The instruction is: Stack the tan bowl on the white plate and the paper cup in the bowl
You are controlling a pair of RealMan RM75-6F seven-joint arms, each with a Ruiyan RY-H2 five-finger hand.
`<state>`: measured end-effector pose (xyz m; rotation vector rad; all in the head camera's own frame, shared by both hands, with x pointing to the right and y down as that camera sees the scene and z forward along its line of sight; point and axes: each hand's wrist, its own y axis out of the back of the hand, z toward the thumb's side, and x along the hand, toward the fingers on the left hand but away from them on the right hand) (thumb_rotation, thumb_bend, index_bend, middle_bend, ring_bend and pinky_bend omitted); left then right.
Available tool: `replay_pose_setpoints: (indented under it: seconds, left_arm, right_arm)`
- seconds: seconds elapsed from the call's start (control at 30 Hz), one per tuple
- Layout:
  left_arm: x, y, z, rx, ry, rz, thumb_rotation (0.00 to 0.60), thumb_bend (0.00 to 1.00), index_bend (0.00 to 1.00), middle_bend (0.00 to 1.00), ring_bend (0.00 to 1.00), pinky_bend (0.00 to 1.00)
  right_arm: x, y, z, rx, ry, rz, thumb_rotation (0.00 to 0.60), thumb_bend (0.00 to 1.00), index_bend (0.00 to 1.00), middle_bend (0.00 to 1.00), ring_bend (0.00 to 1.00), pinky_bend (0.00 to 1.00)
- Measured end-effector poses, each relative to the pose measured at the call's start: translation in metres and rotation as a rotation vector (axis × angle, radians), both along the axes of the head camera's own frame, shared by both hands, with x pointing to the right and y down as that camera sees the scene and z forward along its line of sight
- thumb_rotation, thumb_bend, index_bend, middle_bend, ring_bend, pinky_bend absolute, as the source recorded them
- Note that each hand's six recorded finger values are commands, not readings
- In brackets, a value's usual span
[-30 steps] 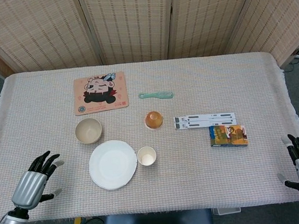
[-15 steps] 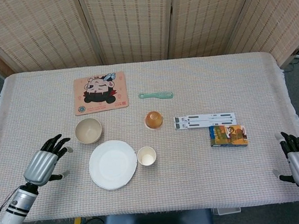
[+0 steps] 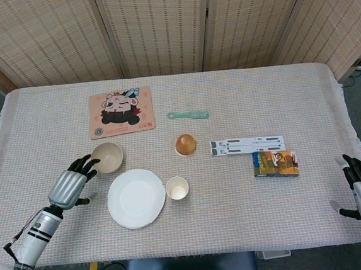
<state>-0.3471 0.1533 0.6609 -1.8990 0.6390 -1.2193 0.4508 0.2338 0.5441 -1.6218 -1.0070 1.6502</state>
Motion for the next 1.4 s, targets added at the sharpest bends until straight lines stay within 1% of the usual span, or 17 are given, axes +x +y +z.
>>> replay_pose_setpoints:
  seconds: [0.17,0.3,0.5,1.13,1.4]
  left_arm:
    - [0.004,-0.009,0.002,0.009,-0.006,-0.001,0.600,0.28,0.38,0.17,0.00,0.16]
    - [0.008,-0.017,0.001,0.018,-0.003,-0.002,0.600,0.28,0.38,0.17,0.00,0.16]
    - [0.010,-0.027,0.006,0.018,-0.007,0.000,0.600,0.30,0.39,0.17,0.00,0.16]
    - [0.010,-0.045,0.051,0.003,0.012,-0.005,0.600,0.31,0.44,0.17,0.00,0.16]
    - [0.007,-0.046,0.064,-0.008,0.024,-0.008,0.600,0.31,0.46,0.17,0.00,0.16]
  right_arm:
    - [0.006,-0.001,-0.008,0.024,-0.009,0.020,0.600,0.21,0.00,0.00,0.00,0.00]
    - [0.009,-0.001,-0.007,0.011,-0.007,0.024,0.600,0.21,0.00,0.00,0.00,0.00]
    - [0.011,-0.002,-0.008,0.015,-0.004,0.031,0.600,0.21,0.00,0.00,0.00,0.00]
    - [0.023,-0.008,-0.004,0.004,0.017,0.079,0.600,0.21,0.00,0.00,0.00,0.00]
    - [0.025,-0.009,-0.002,-0.004,0.021,0.085,0.600,0.21,0.00,0.00,0.00,0.00]
